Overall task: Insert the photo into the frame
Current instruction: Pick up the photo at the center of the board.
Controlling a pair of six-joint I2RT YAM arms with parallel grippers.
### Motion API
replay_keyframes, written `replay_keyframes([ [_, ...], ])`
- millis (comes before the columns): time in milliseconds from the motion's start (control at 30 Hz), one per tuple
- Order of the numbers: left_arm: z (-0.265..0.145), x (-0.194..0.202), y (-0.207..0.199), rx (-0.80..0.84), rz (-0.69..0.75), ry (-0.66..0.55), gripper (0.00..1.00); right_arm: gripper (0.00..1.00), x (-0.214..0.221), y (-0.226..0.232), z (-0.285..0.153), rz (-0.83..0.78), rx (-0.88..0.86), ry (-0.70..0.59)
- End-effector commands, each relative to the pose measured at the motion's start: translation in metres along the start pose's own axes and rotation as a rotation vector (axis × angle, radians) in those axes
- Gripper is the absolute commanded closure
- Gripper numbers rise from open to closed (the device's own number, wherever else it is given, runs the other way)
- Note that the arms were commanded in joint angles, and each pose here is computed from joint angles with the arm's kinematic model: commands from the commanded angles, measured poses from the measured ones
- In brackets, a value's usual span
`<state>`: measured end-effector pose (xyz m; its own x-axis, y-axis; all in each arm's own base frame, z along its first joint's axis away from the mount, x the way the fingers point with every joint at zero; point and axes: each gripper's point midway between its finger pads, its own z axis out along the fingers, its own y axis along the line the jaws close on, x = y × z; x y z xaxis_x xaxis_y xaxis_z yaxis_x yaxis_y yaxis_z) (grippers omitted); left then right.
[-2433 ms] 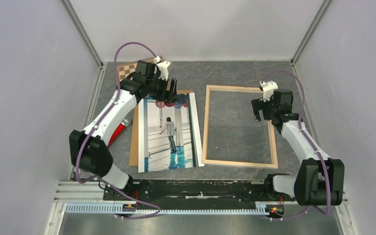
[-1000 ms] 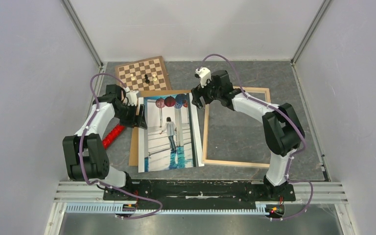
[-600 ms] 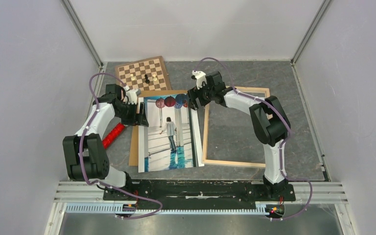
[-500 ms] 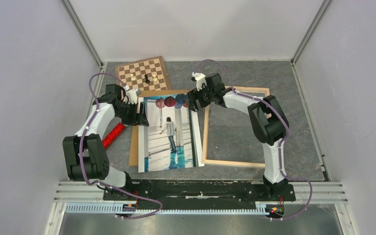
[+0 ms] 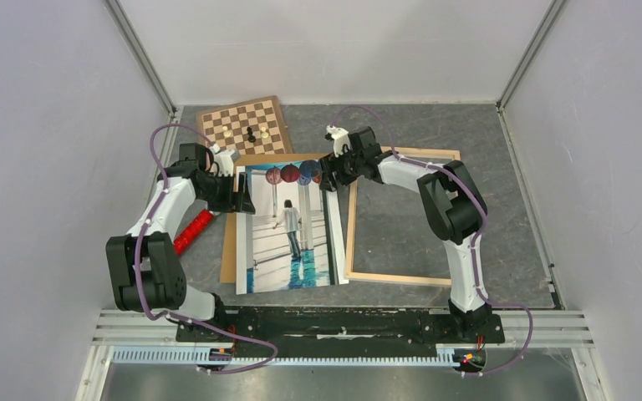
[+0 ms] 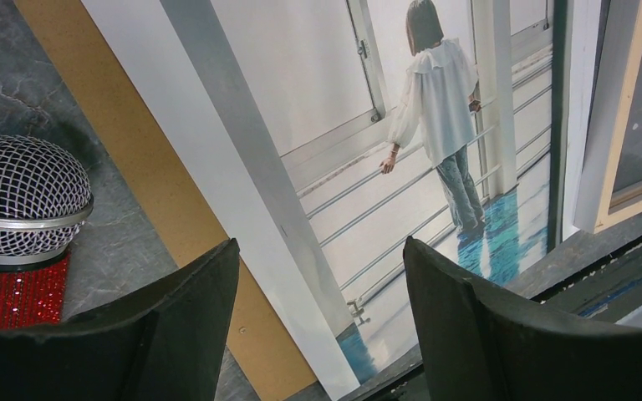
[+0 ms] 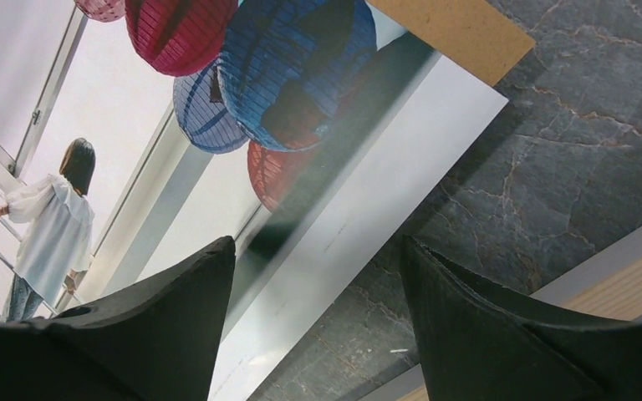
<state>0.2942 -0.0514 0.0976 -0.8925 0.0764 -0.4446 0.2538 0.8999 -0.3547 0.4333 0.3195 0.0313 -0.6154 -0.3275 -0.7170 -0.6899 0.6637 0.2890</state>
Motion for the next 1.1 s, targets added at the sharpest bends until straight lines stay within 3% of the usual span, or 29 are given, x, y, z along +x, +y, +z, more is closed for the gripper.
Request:
replay_keyframes([
  [0,-0.004,-0.011,-0.007,0.023,0.001,-0.052,0.22,0.27,0.006,0.005,0.008,0.027,-0.032,0.011],
  [233,-0.003,-0.010,-0.006,0.023,0.004,-0.048,0.22,0.49,0.007,-0.001,0.006,0.035,-0.026,0.010],
  [467,-0.005,-0.012,-0.006,0.019,0.009,-0.054,0.22,0.61,-0.009,-0.015,-0.008,0.054,-0.007,-0.032],
  [767,-0.006,-0.014,-0.005,0.013,0.015,-0.058,0.22,0.75,-0.031,0.000,-0.016,0.068,-0.079,-0.077],
  [1067,-0.007,-0.021,-0.003,0.002,0.025,-0.067,0.22,0.98,-0.046,0.023,-0.023,0.085,-0.190,-0.131],
])
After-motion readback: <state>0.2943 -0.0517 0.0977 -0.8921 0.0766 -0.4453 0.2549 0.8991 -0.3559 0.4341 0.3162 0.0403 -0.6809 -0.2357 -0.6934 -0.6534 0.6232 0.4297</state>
